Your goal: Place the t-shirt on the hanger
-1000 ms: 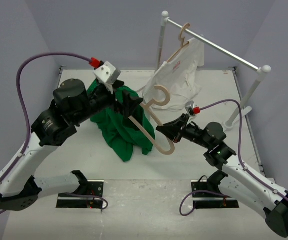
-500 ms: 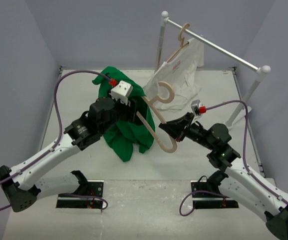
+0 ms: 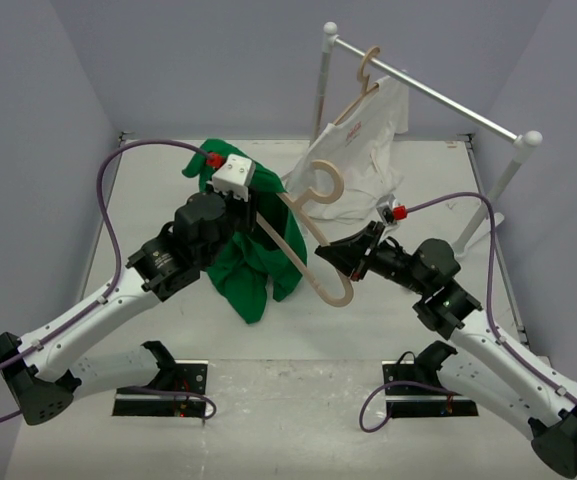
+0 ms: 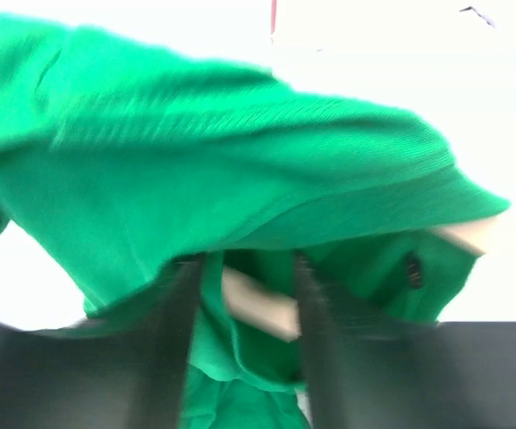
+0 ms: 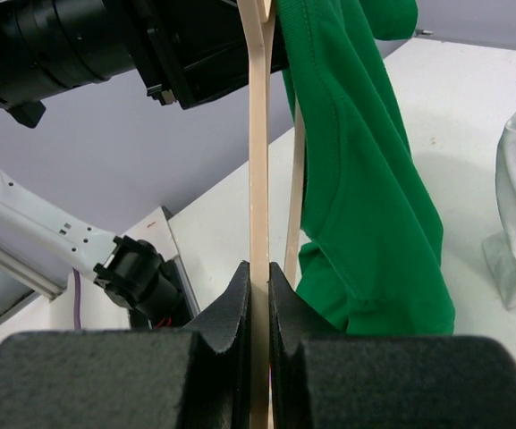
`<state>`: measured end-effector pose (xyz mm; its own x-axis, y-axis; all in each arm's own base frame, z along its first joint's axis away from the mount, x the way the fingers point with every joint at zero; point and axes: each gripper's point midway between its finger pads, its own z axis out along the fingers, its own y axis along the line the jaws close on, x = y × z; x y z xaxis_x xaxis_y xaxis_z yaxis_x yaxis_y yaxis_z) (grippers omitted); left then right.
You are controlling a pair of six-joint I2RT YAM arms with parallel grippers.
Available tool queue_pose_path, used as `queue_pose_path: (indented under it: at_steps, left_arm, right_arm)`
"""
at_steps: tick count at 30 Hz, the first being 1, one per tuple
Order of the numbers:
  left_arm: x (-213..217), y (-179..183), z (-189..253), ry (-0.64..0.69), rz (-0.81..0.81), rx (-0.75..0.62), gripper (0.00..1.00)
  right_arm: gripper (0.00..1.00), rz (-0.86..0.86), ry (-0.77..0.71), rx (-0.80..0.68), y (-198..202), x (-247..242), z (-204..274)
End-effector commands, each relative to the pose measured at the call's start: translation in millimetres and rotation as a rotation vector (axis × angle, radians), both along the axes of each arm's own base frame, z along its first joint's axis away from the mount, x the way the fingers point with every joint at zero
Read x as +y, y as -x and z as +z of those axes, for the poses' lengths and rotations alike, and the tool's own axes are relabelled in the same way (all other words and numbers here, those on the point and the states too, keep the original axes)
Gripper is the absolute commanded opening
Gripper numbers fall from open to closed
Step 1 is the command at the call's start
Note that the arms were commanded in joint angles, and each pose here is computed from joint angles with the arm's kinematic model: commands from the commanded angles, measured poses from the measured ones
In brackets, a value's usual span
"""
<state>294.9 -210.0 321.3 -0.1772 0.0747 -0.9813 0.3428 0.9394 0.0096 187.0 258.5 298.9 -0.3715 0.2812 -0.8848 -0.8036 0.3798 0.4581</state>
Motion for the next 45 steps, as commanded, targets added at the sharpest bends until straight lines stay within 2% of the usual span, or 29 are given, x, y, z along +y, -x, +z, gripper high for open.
queue_pose_path:
  at_steps: [1, 4, 11, 14, 15, 16, 17, 20, 23, 25, 26, 29, 30, 32, 35, 36, 45]
  left_arm:
    - [-7.6, 0.4, 40.9, 0.080, -0.040, -0.093, 0.20]
    - [-13.9, 2.5, 42.7, 0.082, -0.078, -0.094, 0.01]
    - [-19.9, 13.9, 36.6, 0.105, -0.144, -0.072, 0.00]
    - [-13.0, 12.3, 28.6, 0.098, -0.104, -0.056, 0.00]
    - [-10.8, 11.1, 27.3, 0.095, -0.089, -0.054, 0.15]
    - [-8.5, 9.8, 26.6, 0.093, -0.073, -0.052, 0.37]
    - [-4.7, 7.8, 26.8, 0.089, -0.049, -0.056, 0.86]
    - [-3.7, 2.8, 30.2, 0.070, -0.033, -0.078, 0.99]
    - [-9.6, -2.0, 32.5, 0.054, -0.043, -0.087, 1.00]
    - [-13.3, -5.3, 32.4, 0.043, -0.047, -0.086, 0.99]
    - [-14.6, -5.9, 33.0, 0.042, -0.050, -0.089, 0.91]
    - [-14.2, -9.8, 35.7, 0.037, -0.038, -0.111, 0.43]
    - [-13.9, -10.5, 36.4, 0.034, -0.035, -0.114, 0.35]
    - [-13.0, -12.2, 37.2, 0.026, -0.025, -0.115, 0.25]
    - [-12.4, -14.3, 36.5, 0.015, -0.015, -0.115, 0.17]
    - [-11.6, -14.5, 36.5, 0.015, -0.011, -0.115, 0.00]
    - [-6.1, -5.5, 40.7, 0.031, -0.026, -0.116, 0.00]
  right_arm:
    - [0.00, 0.046, -0.067, -0.078, 4.6, 5.5, 40.5]
    - [0.00, 0.027, -0.053, -0.066, -0.6, 6.1, 36.5]
    - [0.00, -0.090, -0.030, -0.045, -21.2, -1.6, 34.2]
    - [0.00, -0.104, -0.032, -0.035, -22.0, -3.5, 39.0]
    - [0.00, -0.101, -0.032, -0.032, -21.3, -3.4, 39.8]
    - [0.00, -0.096, -0.031, -0.030, -20.4, -3.1, 40.9]
    - [0.00, -0.087, -0.029, -0.026, -19.1, -2.1, 41.4]
    - [0.00, -0.049, -0.031, -0.015, -13.1, 1.2, 41.9]
    - [0.00, -0.023, -0.038, -0.007, -8.5, 2.8, 42.9]
    - [0.00, -0.012, -0.040, -0.006, -5.9, 3.2, 44.5]
    - [0.00, -0.011, -0.041, -0.005, -5.5, 2.9, 45.1]
    - [0.00, 0.005, -0.040, -0.004, -1.1, 3.0, 46.8]
    - [0.00, 0.009, -0.040, -0.003, -0.2, 3.1, 47.0]
    - [0.00, 0.010, -0.041, -0.005, 1.5, 2.0, 48.4]
    - [0.00, 0.008, -0.043, -0.010, 2.6, 0.7, 49.9]
    - [0.00, 0.004, -0.041, -0.010, 2.0, 0.0, 49.5]
    - [0.00, -0.071, -0.003, 0.047, -14.4, -1.6, 38.3]
